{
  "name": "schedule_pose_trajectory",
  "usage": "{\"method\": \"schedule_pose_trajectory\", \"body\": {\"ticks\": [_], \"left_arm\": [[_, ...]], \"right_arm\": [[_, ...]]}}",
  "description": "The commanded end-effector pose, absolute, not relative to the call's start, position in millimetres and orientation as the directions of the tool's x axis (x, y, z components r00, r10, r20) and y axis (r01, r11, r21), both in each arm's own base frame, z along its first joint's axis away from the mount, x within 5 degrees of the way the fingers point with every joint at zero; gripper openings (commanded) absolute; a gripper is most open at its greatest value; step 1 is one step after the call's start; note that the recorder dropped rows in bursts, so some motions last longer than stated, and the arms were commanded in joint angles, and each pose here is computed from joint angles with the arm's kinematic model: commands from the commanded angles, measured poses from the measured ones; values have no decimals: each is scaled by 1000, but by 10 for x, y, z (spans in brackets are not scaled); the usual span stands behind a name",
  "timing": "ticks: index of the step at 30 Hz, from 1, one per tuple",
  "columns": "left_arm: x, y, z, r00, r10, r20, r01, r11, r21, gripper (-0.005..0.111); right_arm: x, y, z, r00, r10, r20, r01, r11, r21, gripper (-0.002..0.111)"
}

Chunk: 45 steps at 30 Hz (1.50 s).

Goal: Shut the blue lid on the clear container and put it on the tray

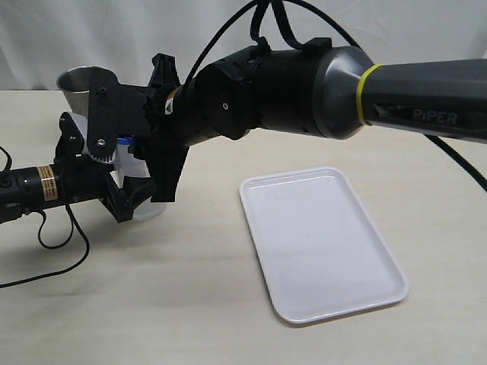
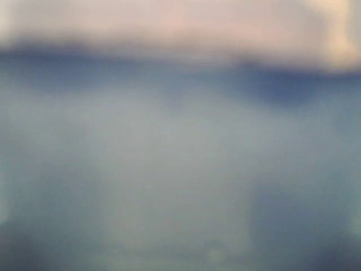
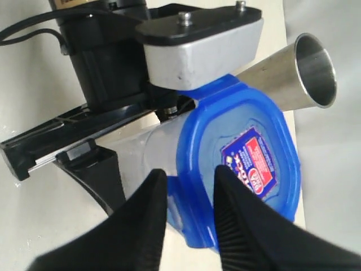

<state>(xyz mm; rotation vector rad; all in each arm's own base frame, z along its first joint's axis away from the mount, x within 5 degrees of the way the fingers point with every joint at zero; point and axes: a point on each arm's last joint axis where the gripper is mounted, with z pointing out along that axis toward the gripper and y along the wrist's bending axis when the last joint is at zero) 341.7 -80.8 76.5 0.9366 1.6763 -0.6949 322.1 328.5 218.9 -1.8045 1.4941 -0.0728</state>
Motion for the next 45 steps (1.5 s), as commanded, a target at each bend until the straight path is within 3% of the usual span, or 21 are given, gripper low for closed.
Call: {"method": "schedule_pose_trajectory", "body": {"ticks": [1, 17, 30, 32, 39, 45], "left_arm": [[3278, -965, 861, -16, 230, -973, 933, 354, 69, 0], [3296, -959, 868, -18, 223, -975, 925, 374, 68, 0], [3298, -958, 868, 1, 231, -973, 924, 371, 89, 0], [3296, -959, 868, 6, 233, -972, 925, 368, 94, 0], [3298, -958, 868, 46, 248, -968, 923, 359, 136, 0], [3317, -951, 872, 67, 255, -964, 913, 374, 163, 0]], "right_arm": [[3215, 3200, 1650, 222, -917, -331, -892, -55, -448, 19], [3351, 2951, 1829, 94, -933, -347, -906, 64, -419, 19], [3352, 2923, 1904, 75, -930, -360, -904, 88, -418, 19], [3342, 2914, 1984, 69, -924, -375, -899, 105, -424, 22], [3262, 2882, 2267, 32, -896, -444, -900, 168, -403, 51], [3183, 2844, 2465, 5, -877, -481, -905, 201, -375, 52]]}}
